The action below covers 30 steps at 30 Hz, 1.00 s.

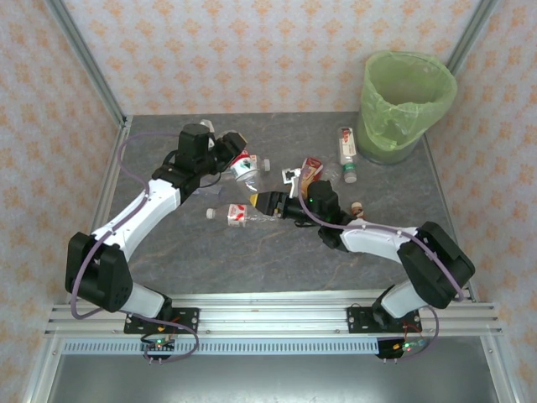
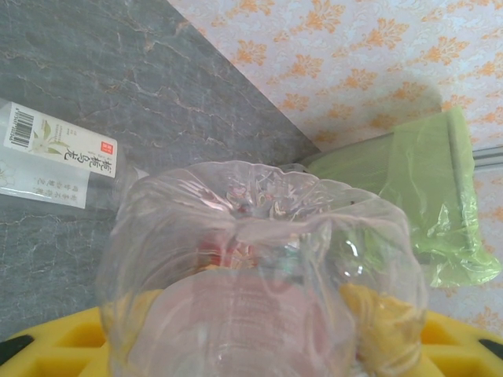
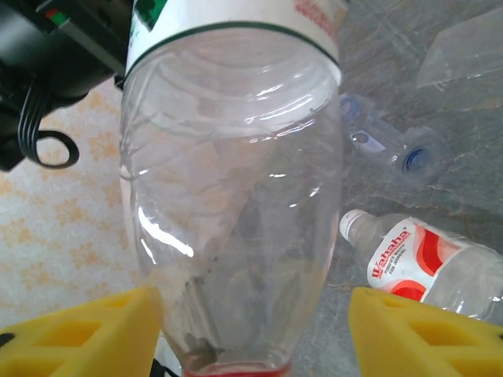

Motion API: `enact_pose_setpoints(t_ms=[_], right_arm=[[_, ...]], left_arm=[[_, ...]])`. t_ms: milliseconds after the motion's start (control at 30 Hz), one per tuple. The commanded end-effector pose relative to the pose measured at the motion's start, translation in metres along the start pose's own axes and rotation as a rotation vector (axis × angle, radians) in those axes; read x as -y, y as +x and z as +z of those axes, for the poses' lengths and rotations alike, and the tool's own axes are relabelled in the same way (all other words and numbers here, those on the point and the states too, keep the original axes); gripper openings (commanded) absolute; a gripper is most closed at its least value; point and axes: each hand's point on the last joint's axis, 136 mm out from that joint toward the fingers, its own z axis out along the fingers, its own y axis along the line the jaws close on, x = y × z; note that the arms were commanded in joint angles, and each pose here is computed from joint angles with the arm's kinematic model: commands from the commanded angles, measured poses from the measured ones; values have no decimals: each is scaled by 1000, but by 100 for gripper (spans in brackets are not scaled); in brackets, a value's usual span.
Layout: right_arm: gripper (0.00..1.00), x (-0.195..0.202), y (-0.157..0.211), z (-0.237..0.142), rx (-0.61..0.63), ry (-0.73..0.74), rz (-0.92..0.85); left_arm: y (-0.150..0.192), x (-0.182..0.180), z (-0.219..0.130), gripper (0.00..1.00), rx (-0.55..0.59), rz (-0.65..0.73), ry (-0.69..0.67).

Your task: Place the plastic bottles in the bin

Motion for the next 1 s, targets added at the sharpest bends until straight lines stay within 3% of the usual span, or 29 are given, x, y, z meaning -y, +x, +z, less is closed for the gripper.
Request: enact_pose_setpoints(t_ms=[0,100,300,467,500,833,967], right_arm=[[45,-24,-8,3,6,-85,-76],[30,-24,-8,0,11,-76,-92],[12,-15,-10,-4,36,-24,-104],[3,-5,-13,-8,72,35,-97],[3,-2,-14,-9,77,48,-95],[0,39,-11,-29,121,262,-106],[0,57,-19,-42,151,349,-89]], left_arm=[[-4,19,-3,54,4,-1,56],[-3,18,-3,54,6,-1,53],[-2,17,-5,58,3,7,45],[-1,23,-14,98,-9,45,55],[-2,24,-17,100,-5,55,54],[-13,22,-45,100,66,168,23],[-23,13,-59,100,166,205,4]])
